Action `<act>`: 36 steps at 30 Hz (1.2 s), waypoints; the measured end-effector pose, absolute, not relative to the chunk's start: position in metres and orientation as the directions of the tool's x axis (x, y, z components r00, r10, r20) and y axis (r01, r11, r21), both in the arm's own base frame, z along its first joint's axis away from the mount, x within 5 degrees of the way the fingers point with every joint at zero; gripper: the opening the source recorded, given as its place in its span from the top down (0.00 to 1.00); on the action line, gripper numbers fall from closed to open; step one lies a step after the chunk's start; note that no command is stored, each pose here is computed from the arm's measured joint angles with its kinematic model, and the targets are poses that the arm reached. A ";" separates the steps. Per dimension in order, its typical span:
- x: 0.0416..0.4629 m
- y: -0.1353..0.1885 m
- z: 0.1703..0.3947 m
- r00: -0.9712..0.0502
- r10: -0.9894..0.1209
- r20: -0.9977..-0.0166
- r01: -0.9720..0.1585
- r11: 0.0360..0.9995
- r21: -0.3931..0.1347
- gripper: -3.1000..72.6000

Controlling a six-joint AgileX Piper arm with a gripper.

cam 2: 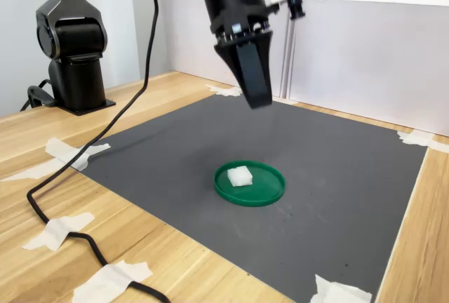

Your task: Grasp a white terminal and put it on the green lid.

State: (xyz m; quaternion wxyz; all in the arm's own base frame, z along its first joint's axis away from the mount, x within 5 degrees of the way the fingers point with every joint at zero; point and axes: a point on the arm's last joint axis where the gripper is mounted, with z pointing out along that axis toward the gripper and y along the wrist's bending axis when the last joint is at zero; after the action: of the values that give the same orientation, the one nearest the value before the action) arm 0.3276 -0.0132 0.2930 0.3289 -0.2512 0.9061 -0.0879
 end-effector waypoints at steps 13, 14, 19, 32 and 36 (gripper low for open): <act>0.209 -0.004 0.345 -0.352 -0.191 -0.916 -0.094 0.981 -0.168 0.98; 0.199 -0.004 0.341 -0.340 -0.212 -0.916 -0.089 0.977 -0.193 0.98; 0.158 -0.005 0.317 -0.332 -0.251 -0.909 -0.069 0.968 -0.242 0.98; 0.084 -0.002 0.236 -0.307 -0.171 -0.936 -0.027 0.985 -0.172 0.98; 0.070 -0.002 0.227 -0.241 -0.172 -0.955 -0.014 0.985 -0.174 0.98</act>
State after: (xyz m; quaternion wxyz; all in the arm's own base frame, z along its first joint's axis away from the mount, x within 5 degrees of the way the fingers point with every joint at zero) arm 0.0703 -0.0017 0.2273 0.6133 -0.0593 0.7850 -0.0646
